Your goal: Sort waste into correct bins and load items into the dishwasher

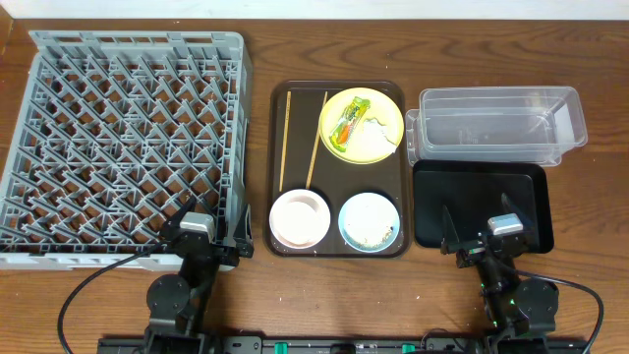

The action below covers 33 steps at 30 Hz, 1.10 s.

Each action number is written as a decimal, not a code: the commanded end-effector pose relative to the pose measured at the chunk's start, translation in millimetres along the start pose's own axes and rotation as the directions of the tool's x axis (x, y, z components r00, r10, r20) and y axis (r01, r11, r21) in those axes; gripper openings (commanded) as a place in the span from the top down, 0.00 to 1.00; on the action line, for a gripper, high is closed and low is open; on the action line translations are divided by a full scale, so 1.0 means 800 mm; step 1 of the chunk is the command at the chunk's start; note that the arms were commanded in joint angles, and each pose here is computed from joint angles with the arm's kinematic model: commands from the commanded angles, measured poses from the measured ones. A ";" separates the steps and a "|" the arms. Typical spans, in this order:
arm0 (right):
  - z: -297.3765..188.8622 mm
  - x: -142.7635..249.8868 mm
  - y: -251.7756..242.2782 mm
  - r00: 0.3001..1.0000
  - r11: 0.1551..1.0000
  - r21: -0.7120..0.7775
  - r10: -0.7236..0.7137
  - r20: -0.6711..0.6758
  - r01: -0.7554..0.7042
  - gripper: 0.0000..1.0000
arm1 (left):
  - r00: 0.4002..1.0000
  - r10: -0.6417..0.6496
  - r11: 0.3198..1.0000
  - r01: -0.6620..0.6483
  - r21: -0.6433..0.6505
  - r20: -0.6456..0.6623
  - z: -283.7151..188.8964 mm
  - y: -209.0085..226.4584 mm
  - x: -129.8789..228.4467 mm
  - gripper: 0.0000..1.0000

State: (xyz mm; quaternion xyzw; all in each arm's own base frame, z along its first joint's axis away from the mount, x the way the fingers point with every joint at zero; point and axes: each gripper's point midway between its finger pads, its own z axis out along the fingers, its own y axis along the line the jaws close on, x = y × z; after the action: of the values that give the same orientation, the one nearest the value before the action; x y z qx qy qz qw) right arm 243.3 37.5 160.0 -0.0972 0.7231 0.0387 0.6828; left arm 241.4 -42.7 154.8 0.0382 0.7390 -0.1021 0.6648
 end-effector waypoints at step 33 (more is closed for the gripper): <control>-0.009 -0.043 0.042 0.983 0.960 -0.212 0.183 -0.026 -0.184 0.01 | 0.995 -0.068 0.997 0.070 0.018 -0.076 -0.006 -0.008 -0.009 0.02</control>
State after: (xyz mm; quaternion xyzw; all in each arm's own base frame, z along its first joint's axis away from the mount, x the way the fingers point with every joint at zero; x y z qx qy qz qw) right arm 236.0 62.9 163.3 -0.1076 0.7296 0.1331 0.6621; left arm 239.2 -43.5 150.7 0.0353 0.7549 -0.1067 0.6461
